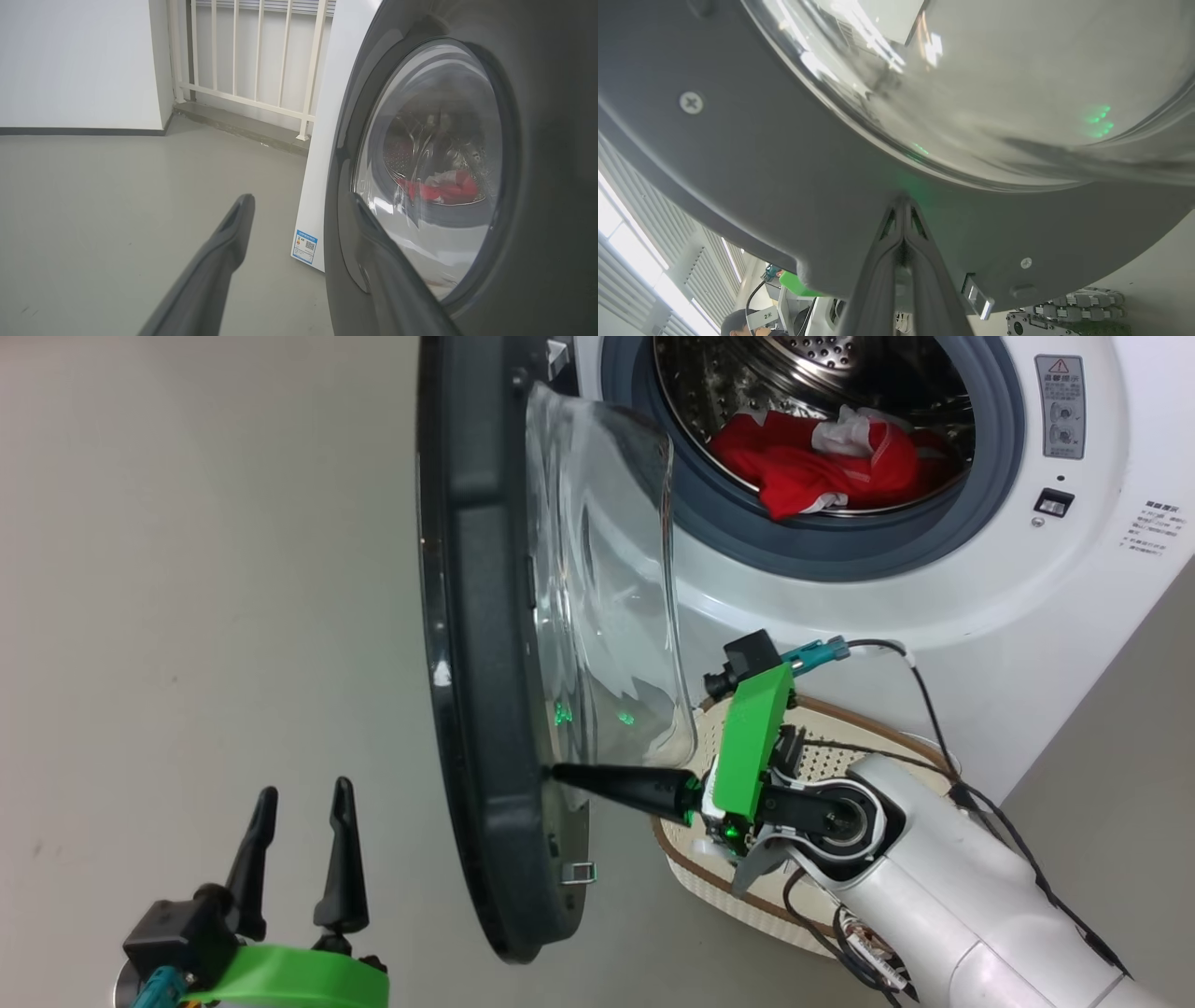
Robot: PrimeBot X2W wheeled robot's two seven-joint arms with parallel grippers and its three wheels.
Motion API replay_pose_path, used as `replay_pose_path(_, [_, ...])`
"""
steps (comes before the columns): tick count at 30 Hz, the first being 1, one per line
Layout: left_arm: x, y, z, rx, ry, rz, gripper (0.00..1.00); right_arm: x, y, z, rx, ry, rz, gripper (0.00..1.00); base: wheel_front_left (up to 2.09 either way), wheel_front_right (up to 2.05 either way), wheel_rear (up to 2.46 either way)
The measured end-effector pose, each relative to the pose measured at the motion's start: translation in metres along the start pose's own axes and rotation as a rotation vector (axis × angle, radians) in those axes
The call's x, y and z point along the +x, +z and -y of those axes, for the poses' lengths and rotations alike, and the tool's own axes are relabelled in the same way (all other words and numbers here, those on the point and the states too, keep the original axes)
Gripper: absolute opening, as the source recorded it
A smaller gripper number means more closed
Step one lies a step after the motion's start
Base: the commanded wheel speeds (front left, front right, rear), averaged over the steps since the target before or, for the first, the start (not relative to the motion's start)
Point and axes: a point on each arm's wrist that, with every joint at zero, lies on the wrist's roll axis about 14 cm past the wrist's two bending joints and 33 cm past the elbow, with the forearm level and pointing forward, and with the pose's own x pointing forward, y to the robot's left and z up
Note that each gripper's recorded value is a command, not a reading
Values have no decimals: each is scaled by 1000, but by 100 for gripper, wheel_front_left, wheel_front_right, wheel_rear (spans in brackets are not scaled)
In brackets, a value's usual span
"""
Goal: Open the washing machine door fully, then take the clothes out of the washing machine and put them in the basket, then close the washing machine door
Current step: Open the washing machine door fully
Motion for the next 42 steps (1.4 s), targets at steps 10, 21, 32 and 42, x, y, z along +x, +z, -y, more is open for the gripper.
replay_pose_path(10, [-1,-3,2,-8,-12,-9,100,-27,36,2,-112,-53,181,100,0,0,0])
replay_pose_path(21, [3,-9,13,-7,-52,-23,100,-103,95,40,-413,-280,622,100,0,0,0])
replay_pose_path(32, [7,-12,21,0,-79,-31,100,-159,122,68,-865,-551,788,100,0,0,0])
replay_pose_path(42, [8,-13,22,2,-81,-33,100,-179,120,46,-1088,-619,923,100,0,0,0])
